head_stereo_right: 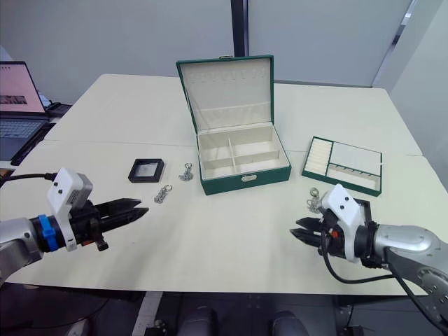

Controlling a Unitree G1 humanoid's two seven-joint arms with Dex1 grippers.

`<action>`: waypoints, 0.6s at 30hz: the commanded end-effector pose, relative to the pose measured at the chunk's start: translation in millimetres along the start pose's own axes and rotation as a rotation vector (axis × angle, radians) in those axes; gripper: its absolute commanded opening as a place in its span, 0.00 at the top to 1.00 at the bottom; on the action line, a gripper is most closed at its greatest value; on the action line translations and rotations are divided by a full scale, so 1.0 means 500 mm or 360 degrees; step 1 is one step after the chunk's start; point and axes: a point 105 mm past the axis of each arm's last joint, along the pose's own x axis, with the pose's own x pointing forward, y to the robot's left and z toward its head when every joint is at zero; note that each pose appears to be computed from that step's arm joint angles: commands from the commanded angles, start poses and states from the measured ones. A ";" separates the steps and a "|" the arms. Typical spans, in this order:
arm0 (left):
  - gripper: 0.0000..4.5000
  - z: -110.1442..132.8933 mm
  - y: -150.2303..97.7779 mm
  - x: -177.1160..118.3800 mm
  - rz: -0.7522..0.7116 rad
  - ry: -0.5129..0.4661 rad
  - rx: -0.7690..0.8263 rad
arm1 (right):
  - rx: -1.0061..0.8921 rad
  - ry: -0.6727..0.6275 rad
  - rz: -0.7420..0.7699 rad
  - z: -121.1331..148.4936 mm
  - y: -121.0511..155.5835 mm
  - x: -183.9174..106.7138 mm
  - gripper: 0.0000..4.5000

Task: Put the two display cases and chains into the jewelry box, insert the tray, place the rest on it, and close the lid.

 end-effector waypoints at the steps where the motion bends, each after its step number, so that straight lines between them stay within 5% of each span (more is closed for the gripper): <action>1: 1.00 0.016 0.007 0.018 0.0032 -0.0021 0.0037 | -0.0084 -0.0106 -0.0092 0.036 -0.028 0.007 0.96; 18: 1.00 0.047 0.153 0.187 0.0439 0.0158 0.0260 | -0.0218 -0.0089 -0.0677 0.164 -0.306 0.095 1.00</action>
